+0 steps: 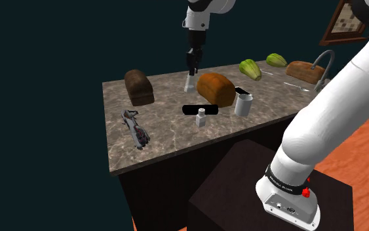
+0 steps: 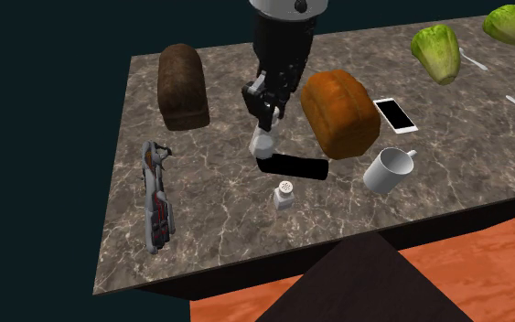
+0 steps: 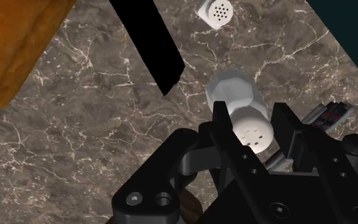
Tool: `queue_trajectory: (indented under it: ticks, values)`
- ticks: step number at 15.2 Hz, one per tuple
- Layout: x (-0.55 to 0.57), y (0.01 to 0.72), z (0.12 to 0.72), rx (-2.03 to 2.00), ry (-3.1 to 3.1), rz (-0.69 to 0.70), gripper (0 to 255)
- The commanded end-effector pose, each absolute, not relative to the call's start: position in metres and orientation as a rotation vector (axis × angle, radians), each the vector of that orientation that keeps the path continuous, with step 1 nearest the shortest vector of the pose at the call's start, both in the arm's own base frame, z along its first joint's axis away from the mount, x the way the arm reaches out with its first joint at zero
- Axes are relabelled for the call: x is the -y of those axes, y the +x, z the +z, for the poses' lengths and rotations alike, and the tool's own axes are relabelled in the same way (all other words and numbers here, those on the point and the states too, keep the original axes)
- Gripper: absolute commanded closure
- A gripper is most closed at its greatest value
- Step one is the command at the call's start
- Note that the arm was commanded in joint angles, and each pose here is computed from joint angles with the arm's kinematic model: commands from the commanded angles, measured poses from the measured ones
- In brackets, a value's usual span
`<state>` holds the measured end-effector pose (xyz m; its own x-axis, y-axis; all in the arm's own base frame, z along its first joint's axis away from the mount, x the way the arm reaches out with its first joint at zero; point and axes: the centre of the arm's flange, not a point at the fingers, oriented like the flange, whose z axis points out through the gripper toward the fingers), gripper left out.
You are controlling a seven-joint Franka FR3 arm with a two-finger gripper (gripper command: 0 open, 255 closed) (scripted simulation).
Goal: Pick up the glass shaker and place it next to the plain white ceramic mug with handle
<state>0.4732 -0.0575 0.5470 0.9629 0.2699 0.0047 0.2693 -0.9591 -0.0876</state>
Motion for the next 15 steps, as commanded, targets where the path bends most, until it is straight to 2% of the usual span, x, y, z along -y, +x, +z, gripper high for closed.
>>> queue_trajectory:
  ticks: [1,15]
  values:
    - [0.076,0.453,0.545,0.418,-3.025,0.011,255]
    - [0.206,0.321,0.546,0.418,-3.025,0.011,255]
